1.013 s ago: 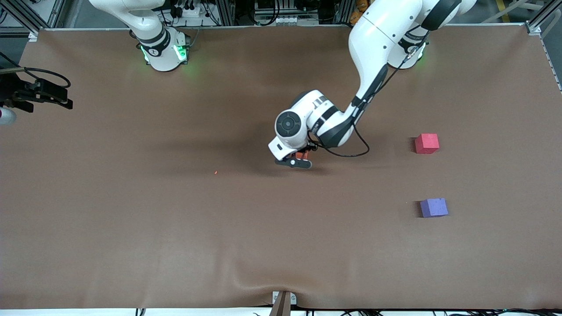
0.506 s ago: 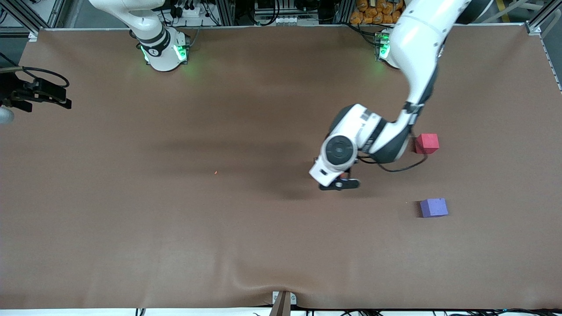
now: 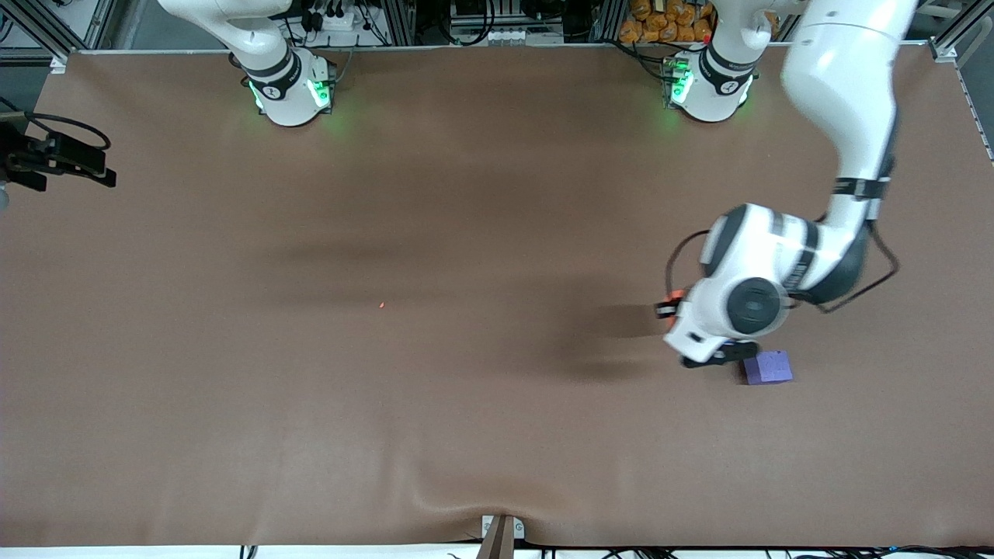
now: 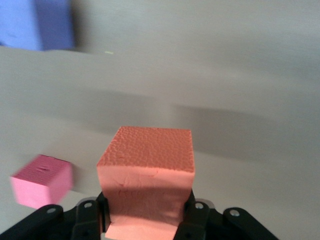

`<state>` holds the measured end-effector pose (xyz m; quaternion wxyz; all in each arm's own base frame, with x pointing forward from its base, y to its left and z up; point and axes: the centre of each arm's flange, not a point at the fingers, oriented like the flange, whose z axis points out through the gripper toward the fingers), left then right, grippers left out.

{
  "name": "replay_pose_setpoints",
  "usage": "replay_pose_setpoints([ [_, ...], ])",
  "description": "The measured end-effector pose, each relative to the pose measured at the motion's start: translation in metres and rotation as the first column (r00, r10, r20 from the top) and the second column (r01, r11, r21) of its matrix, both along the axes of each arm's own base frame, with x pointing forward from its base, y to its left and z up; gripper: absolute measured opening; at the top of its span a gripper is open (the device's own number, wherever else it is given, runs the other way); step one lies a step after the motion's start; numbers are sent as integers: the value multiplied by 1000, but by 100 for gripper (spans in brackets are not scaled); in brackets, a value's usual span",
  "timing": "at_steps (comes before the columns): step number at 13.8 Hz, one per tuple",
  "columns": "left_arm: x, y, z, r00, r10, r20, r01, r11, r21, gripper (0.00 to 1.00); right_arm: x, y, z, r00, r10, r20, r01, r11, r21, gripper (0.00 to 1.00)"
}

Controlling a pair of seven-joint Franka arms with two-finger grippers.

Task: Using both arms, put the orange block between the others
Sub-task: 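Carry the orange cube with the left gripper between pink and purple cubes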

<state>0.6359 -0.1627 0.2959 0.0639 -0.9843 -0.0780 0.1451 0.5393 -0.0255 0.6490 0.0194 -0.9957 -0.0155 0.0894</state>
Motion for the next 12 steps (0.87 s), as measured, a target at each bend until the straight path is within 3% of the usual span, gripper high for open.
replay_pose_setpoints([
  [2,4,48,-7,1000,-30,-9,30,1000,-4,54,-2,-5,2,1000,-9,-5,9,1000,1,100],
  [7,-4,154,-58,993,-106,44,110,991,-81,54,-3,-11,6,1000,-21,5,21,1000,0,100],
  [12,-21,178,-85,990,-128,58,134,985,-110,54,-3,-11,7,1000,-21,5,21,1000,0,100],
])
